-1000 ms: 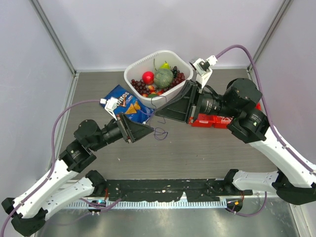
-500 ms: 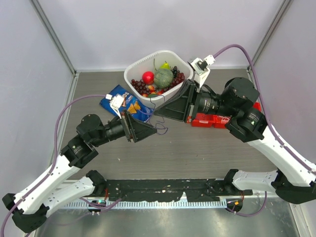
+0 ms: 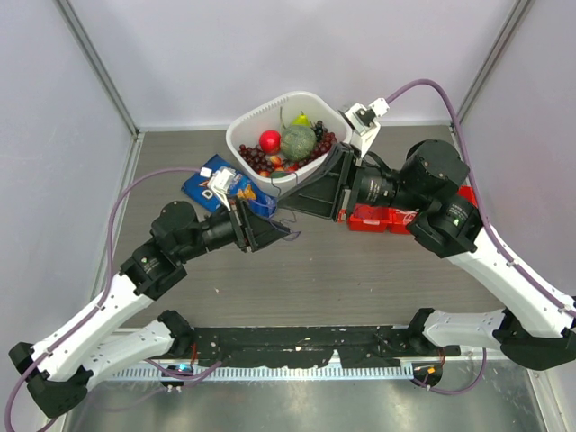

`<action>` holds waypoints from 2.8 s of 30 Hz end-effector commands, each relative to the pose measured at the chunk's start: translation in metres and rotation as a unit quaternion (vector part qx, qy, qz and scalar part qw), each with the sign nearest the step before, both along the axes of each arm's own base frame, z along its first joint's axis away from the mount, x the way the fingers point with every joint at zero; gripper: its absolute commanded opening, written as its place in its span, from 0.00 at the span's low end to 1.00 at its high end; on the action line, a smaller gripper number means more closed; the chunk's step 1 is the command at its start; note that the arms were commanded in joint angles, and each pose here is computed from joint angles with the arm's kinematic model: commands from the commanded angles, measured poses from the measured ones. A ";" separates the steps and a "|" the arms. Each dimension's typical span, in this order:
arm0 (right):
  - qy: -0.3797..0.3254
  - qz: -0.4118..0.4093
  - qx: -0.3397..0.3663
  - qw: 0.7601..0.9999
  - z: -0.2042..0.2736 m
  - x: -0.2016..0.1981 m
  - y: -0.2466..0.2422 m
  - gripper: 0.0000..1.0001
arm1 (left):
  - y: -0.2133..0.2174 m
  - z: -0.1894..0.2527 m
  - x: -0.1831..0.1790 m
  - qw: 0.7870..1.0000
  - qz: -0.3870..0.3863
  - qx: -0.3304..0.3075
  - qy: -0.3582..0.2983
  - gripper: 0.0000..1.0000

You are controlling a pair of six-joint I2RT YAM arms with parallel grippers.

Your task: Untangle the cables

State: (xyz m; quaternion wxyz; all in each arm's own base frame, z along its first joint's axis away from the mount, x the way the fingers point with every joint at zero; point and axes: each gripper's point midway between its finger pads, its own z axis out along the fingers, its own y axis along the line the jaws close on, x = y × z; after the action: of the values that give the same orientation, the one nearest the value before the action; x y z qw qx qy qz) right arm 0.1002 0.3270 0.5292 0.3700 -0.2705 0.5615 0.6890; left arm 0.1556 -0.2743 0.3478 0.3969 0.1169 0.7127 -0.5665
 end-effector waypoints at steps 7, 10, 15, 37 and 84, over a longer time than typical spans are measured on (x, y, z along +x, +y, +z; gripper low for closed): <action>-0.015 0.026 0.064 0.998 0.031 -0.013 -0.007 0.01 | 0.045 -0.012 0.048 0.979 0.197 0.040 0.043 0.01; -0.013 0.030 0.069 0.997 0.033 -0.014 -0.008 0.01 | 0.048 -0.022 0.050 0.974 0.212 0.041 0.064 0.00; -0.035 0.018 0.097 0.995 0.060 -0.021 -0.022 0.01 | 0.077 -0.076 0.052 0.944 0.278 0.124 0.124 0.00; 0.088 -0.132 -0.110 0.981 -0.058 0.047 -0.002 0.01 | 0.046 -0.042 0.007 0.981 0.143 -0.012 0.133 0.00; 0.135 -0.155 -0.242 0.948 -0.177 0.067 0.007 0.27 | 0.022 -0.016 0.009 0.985 0.098 -0.032 0.136 0.00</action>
State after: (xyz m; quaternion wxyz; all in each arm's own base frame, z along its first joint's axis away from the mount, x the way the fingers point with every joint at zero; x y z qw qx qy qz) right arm 0.1628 0.3378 0.3341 0.2882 -0.1588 0.8002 0.5014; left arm 0.1646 -0.2501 0.2980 0.3303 -0.0572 0.7805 -0.5277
